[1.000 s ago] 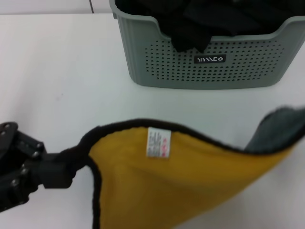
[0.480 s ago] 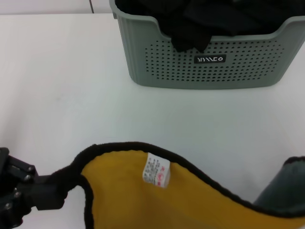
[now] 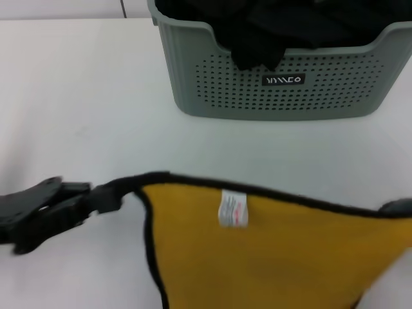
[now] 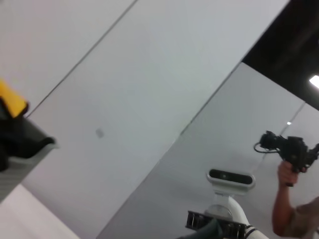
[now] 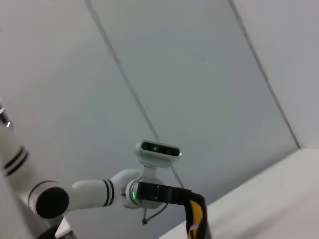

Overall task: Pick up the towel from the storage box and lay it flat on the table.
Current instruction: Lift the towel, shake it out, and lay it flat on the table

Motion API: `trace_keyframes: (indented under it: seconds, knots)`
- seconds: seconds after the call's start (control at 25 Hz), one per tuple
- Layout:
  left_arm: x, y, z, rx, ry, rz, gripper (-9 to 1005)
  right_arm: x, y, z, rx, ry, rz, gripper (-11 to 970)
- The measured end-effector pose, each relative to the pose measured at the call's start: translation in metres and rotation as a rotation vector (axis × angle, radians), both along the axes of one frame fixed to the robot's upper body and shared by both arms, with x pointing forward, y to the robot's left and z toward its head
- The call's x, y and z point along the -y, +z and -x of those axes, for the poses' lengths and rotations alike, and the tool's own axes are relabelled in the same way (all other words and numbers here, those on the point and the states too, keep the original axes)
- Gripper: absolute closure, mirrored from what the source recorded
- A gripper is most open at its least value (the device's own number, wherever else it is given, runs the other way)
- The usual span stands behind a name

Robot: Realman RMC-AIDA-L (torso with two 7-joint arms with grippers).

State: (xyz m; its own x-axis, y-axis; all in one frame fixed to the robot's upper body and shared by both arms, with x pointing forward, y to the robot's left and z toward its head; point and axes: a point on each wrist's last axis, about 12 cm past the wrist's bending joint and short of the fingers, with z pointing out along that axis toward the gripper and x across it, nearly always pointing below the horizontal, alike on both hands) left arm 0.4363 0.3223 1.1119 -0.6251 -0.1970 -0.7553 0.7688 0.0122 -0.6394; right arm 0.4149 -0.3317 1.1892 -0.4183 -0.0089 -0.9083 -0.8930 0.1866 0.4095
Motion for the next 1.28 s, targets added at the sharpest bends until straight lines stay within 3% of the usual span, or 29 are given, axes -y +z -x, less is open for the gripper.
trace_keyframes:
  seconds: [0.2, 0.36, 0.56, 0.8, 1.0, 1.28]
  knots:
    - [0.02, -0.02, -0.026, 0.02, 0.039, -0.059, 957, -0.01, -0.043, -0.037, -0.066, -0.051, -0.022, 923]
    - [0.025, -0.033, -0.044, 0.0, 0.141, -0.176, 955, -0.024, -0.061, -0.065, -0.03, -0.102, -0.019, 922]
    - [0.026, -0.046, -0.057, -0.026, 0.227, -0.283, 953, -0.049, -0.07, -0.102, 0.014, -0.134, -0.001, 922]
    - [0.017, -0.047, -0.064, -0.01, 0.315, -0.308, 951, -0.089, -0.084, -0.136, 0.043, -0.149, 0.102, 921]
    - [0.007, -0.048, -0.069, 0.006, 0.403, -0.326, 949, -0.109, -0.094, -0.155, 0.059, -0.206, 0.204, 920]
    - [0.0, -0.062, -0.072, -0.032, 0.491, -0.427, 946, -0.135, -0.102, -0.173, 0.08, -0.254, 0.3, 919]
